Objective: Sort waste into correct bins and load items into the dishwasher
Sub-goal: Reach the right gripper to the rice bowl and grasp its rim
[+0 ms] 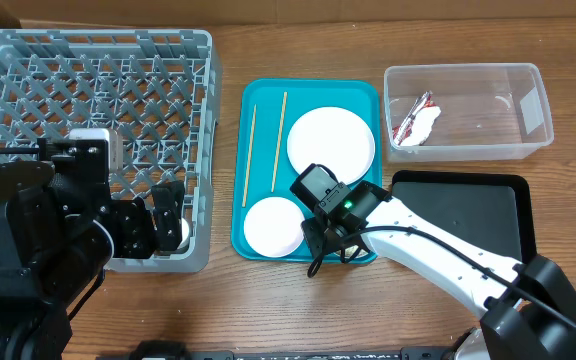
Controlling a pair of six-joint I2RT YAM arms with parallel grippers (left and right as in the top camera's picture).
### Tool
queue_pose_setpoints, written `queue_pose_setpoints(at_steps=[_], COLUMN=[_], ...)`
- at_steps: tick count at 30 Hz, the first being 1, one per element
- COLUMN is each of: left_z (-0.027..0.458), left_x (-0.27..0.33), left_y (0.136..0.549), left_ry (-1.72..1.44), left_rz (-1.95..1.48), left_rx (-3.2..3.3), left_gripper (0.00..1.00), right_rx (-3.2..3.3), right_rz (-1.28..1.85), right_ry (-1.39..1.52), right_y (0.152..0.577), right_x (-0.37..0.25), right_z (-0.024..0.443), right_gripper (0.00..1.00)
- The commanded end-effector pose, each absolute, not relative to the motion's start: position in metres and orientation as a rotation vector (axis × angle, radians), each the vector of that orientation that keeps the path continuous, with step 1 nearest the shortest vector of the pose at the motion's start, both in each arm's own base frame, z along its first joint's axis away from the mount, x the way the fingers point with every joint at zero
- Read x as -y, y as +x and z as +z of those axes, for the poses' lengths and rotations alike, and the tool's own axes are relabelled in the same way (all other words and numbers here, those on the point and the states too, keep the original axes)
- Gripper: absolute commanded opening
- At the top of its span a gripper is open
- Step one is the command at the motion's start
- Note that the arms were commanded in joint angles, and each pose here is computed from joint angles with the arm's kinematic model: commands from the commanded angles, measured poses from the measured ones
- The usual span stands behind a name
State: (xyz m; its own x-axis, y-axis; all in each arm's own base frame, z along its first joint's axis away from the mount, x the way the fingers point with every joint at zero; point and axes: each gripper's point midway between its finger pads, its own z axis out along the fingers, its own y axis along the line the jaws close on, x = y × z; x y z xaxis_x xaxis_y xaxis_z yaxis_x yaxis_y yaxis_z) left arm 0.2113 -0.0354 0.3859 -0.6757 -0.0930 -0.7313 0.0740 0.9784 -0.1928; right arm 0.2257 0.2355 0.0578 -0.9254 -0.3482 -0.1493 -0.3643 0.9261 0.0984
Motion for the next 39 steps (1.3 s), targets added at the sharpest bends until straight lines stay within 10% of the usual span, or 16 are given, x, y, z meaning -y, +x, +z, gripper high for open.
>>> queue_pose_setpoints(at_steps=[1, 17, 39], left_z=[0.388, 0.388, 0.388], left_x=[0.034, 0.034, 0.034], left_y=[0.213, 0.213, 0.213], left_ry=[-0.029, -0.029, -0.029], left_rz=[-0.260, -0.260, -0.260], left_rx=[-2.292, -2.293, -2.293], left_gripper=[1.00, 1.00, 1.00], right_rx=[-2.964, -2.997, -3.012], right_rz=[0.172, 0.082, 0.069], right_ry=[-0.539, -0.542, -0.543], right_y=[0.228, 0.229, 0.223], right_x=[-0.236, -0.228, -0.223], right_z=[0.052, 0.036, 0.027], right_gripper=[0.31, 0.10, 0.06])
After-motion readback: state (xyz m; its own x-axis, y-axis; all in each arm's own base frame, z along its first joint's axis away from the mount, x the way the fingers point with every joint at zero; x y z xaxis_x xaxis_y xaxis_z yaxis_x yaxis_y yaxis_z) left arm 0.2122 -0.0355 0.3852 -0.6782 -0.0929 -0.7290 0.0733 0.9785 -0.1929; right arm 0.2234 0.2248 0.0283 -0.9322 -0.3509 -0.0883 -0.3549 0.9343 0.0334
